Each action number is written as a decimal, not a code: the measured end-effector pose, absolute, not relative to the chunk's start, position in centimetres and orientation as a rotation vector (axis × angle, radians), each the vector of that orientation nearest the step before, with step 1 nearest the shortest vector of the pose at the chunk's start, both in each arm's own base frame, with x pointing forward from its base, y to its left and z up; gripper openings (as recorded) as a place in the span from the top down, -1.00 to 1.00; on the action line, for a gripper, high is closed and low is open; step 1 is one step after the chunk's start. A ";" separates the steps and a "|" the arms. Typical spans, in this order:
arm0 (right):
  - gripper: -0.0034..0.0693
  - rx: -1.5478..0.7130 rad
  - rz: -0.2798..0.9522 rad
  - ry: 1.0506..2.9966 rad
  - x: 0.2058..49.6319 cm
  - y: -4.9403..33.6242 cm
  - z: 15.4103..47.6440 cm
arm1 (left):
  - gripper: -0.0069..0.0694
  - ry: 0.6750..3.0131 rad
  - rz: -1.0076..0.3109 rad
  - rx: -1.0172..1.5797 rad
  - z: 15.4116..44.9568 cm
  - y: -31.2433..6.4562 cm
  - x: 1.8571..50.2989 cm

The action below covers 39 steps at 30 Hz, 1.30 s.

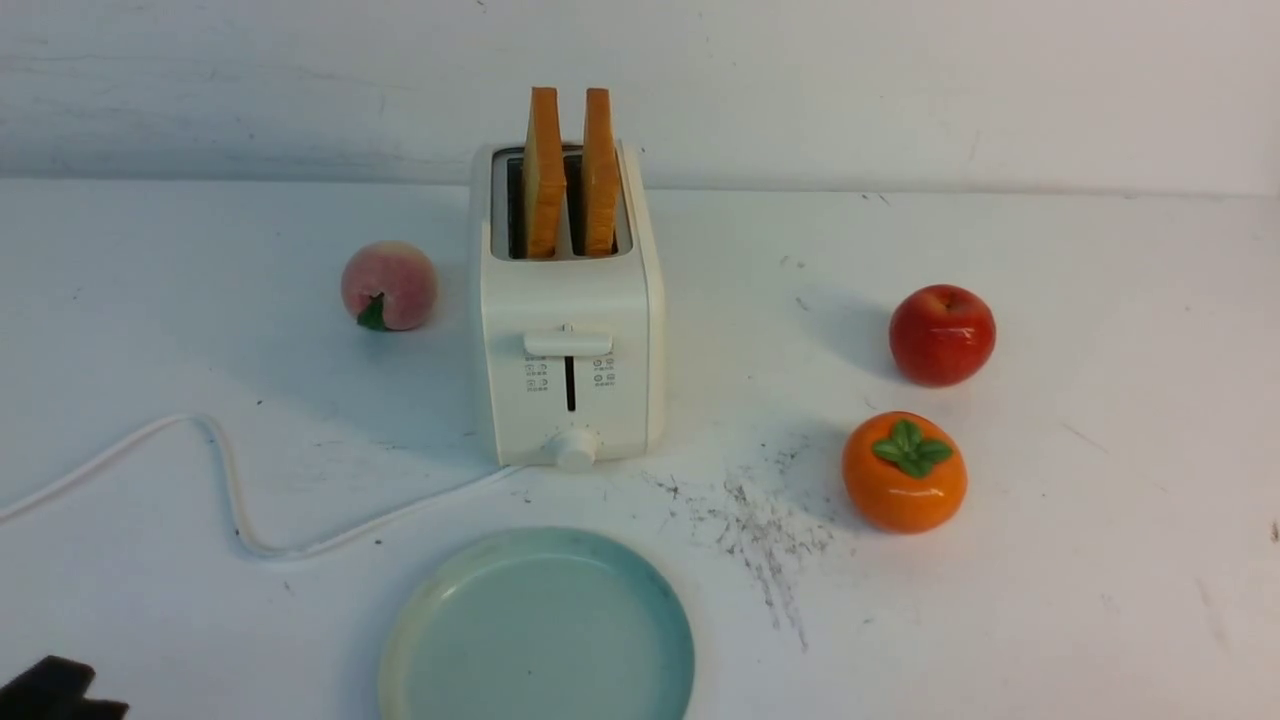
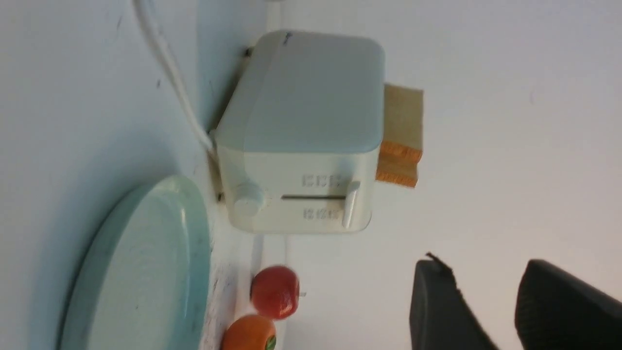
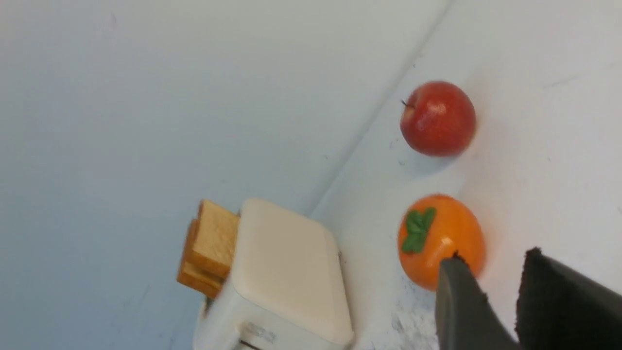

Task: Take toasted bread from bread machine on white table place on plate.
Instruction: 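Grasp the toast slice in the toaster and pull it up out of the slot with the right gripper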

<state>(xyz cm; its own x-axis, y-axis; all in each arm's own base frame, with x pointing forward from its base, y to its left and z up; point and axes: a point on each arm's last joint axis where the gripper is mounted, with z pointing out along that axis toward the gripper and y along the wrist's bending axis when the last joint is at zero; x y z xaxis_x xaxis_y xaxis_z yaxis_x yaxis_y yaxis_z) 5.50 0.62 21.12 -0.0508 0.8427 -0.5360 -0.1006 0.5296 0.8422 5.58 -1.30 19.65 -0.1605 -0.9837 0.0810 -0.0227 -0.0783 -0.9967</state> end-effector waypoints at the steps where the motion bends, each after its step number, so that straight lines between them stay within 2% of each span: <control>1: 0.55 0.657 0.857 1.350 5.3 0.4 22.4 | 0.21 1.276 -1.363 -1.189 19.8 -1.1 5.6; 2: 0.69 0.602 0.826 1.270 5.0 0.2 24.3 | 0.24 1.250 -1.345 -1.166 20.3 -0.9 5.6; 3: 0.69 0.589 0.816 1.257 4.9 0.1 24.6 | 0.25 1.248 -1.342 -1.160 20.4 -0.9 5.6; 5: 0.89 0.456 0.700 1.157 4.1 -0.1 28.6 | 0.40 1.205 -1.296 -1.047 22.7 -0.6 5.2; 7: 0.93 0.347 0.585 1.167 4.0 0.0 32.2 | 0.62 1.175 -1.207 -0.872 26.0 -0.6 4.4; 8: 0.93 0.339 0.575 1.176 4.0 0.1 32.1 | 0.62 1.175 -1.206 -0.871 26.0 -0.6 4.4; 10: 0.92 0.238 0.478 1.298 5.1 0.6 34.8 | 0.84 1.180 -1.101 -0.712 28.8 -0.7 3.7; 13: 0.91 0.122 0.418 1.577 7.6 1.6 36.2 | 0.86 1.310 -1.013 -0.600 30.5 -1.4 4.4; 14: 0.91 0.118 0.420 1.600 7.9 1.7 36.2 | 0.86 1.315 -1.007 -0.598 30.6 -1.4 4.5; 15: 0.91 0.087 0.421 1.724 8.9 2.1 36.2 | 0.86 1.406 -0.998 -0.573 30.5 -1.8 5.1; 16: 0.91 0.050 0.434 1.931 10.8 2.7 35.8 | 0.86 1.551 -0.991 -0.559 30.1 -2.5 6.4; 17: 0.91 0.046 0.436 1.958 11.0 2.8 35.7 | 0.86 1.584 -0.994 -0.553 29.9 -2.7 6.5; 19: 0.91 0.010 0.459 2.257 13.7 3.5 34.1 | 0.86 1.843 -1.004 -0.562 28.2 -3.7 8.4; 23: 0.90 -0.091 0.533 2.555 18.2 4.9 31.3 | 0.86 2.207 -0.995 -0.597 25.0 -4.7 11.0; 24: 0.90 -0.110 0.549 2.566 18.6 5.1 31.1 | 0.86 2.237 -0.993 -0.598 24.7 -4.8 11.2; 27: 0.90 -0.309 0.734 2.566 21.7 8.4 30.9 | 0.86 2.434 -0.968 -0.589 22.7 -5.1 12.6; 29: 0.90 -0.414 0.790 2.526 23.3 10.3 31.5 | 0.86 2.494 -0.963 -0.598 21.8 -5.2 13.2; 32: 0.90 -0.485 0.802 2.462 25.8 12.6 32.7 | 0.86 2.542 -0.958 -0.602 21.1 -5.3 13.7; 39: 0.83 -0.569 0.731 2.259 33.4 19.0 35.5 | 0.86 2.548 -0.981 -0.614 21.0 -5.5 14.1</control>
<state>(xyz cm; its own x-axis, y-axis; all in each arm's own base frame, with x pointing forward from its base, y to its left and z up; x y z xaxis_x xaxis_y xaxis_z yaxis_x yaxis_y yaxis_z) 33.36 19.03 35.53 -0.6688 -0.1878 -0.7193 -0.5736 0.7459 0.3386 14.07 -5.46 20.96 -0.8484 -0.5055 -0.1570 -0.2697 0.6680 -0.6936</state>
